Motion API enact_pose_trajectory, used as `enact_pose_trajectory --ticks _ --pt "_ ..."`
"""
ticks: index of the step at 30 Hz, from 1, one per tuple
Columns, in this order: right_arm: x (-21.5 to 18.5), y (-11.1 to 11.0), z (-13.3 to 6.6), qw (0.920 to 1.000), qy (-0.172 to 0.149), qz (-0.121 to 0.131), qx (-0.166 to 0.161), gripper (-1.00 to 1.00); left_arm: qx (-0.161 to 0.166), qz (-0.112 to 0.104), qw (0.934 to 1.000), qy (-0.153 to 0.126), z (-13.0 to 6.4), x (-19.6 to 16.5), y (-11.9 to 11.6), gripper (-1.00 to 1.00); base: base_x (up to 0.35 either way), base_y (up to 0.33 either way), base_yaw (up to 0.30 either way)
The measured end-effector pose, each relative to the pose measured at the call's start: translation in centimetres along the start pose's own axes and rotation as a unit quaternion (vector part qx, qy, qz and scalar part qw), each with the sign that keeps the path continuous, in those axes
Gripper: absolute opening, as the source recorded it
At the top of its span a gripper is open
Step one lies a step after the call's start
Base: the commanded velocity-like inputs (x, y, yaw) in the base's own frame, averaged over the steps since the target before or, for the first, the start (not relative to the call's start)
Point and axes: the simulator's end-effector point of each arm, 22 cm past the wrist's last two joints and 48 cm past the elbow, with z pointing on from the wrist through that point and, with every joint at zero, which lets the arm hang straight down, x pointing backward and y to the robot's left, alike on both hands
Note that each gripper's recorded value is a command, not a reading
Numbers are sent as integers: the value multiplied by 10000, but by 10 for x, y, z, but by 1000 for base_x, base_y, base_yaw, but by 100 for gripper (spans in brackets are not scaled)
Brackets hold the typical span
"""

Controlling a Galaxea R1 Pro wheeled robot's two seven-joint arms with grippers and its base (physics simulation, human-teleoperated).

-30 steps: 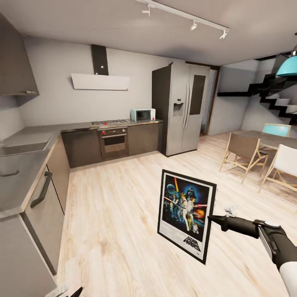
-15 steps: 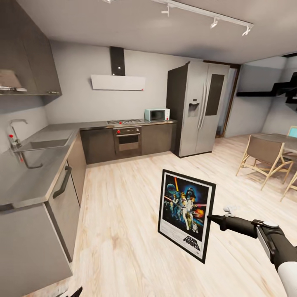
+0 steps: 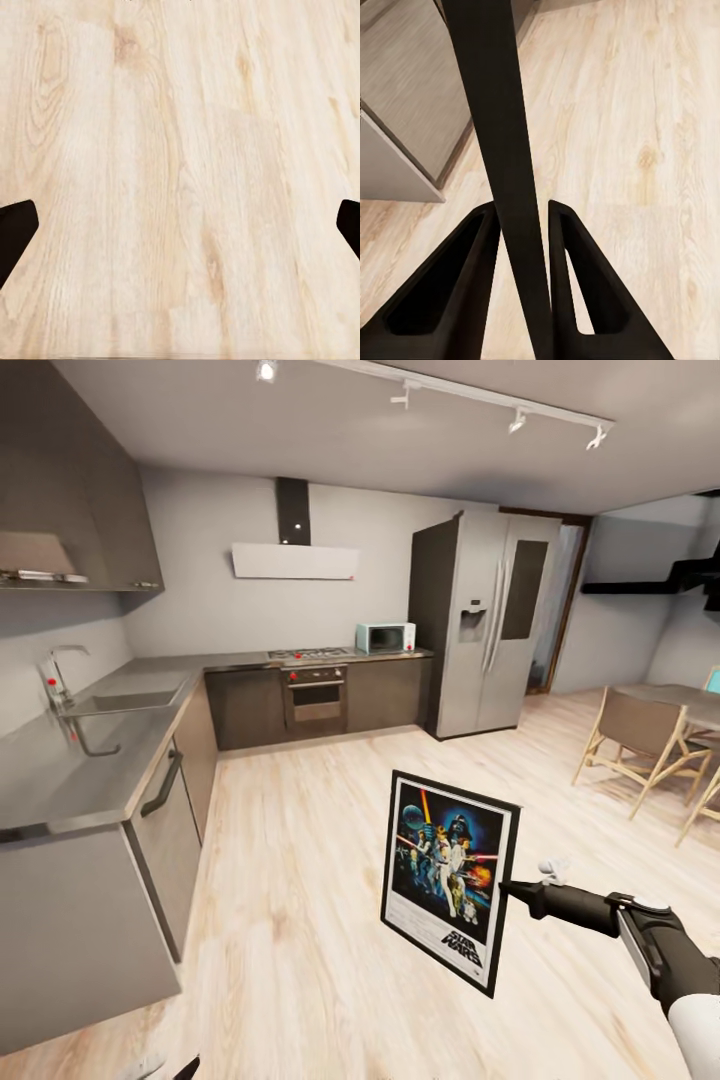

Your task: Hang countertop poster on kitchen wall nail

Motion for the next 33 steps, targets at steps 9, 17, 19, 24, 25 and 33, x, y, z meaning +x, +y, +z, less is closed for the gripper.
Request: enact_pose_trajectory --ticks 9,17,19,24,25,33 --pt "1 0 3 10000 5 4 45 -100 -4 2 10000 6 -1 0 1 100 -26 -22 276" --pt "1 0 3 10000 7 0 43 -100 -9 2 10000 5 -1 0 1 100 -1 -174 171" --pt "1 1 3 10000 5 -2 42 -100 -10 0 10000 7 -1 0 1 100 0 -264 146" --pt "1 3 6 10000 2 7 27 -100 -9 1 10000 7 -1 0 1 100 0 -100 247" --pt "1 3 6 10000 0 8 39 -100 -8 1 10000 7 -1 0 1 100 0 -32 276" --pt "2 0 10 9999 0 20 153 -100 -91 2 10000 9 -1 1 5 100 0 -7 287"
